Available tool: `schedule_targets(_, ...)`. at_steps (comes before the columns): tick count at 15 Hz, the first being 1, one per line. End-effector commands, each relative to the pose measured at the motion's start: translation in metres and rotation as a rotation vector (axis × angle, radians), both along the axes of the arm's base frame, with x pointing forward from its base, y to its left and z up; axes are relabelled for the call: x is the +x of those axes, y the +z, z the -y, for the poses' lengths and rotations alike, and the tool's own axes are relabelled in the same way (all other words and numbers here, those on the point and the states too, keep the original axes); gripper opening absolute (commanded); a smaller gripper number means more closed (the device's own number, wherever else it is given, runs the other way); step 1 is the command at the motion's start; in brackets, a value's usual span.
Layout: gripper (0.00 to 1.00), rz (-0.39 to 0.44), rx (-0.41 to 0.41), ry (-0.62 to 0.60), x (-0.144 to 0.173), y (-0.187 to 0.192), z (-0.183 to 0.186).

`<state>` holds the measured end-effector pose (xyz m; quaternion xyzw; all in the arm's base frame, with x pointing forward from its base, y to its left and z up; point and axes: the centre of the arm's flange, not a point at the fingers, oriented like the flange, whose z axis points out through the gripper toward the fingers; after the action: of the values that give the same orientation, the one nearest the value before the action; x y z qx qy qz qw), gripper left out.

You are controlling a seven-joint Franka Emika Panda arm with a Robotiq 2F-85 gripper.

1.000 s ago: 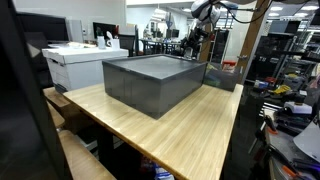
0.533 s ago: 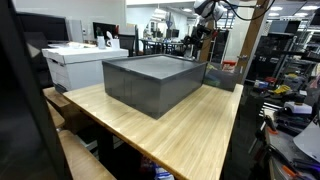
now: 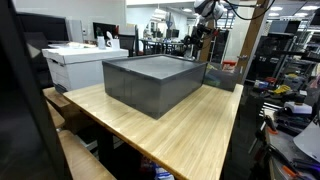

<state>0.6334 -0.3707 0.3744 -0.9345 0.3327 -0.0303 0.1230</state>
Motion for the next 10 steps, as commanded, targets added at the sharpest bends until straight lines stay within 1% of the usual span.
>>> schedule_targets(1,1.0,-0.045,0.027,0.002,0.01,-0.002,-0.004)
schedule_targets(10,1.0,-0.101,0.077,0.004,0.017,-0.022,0.003)
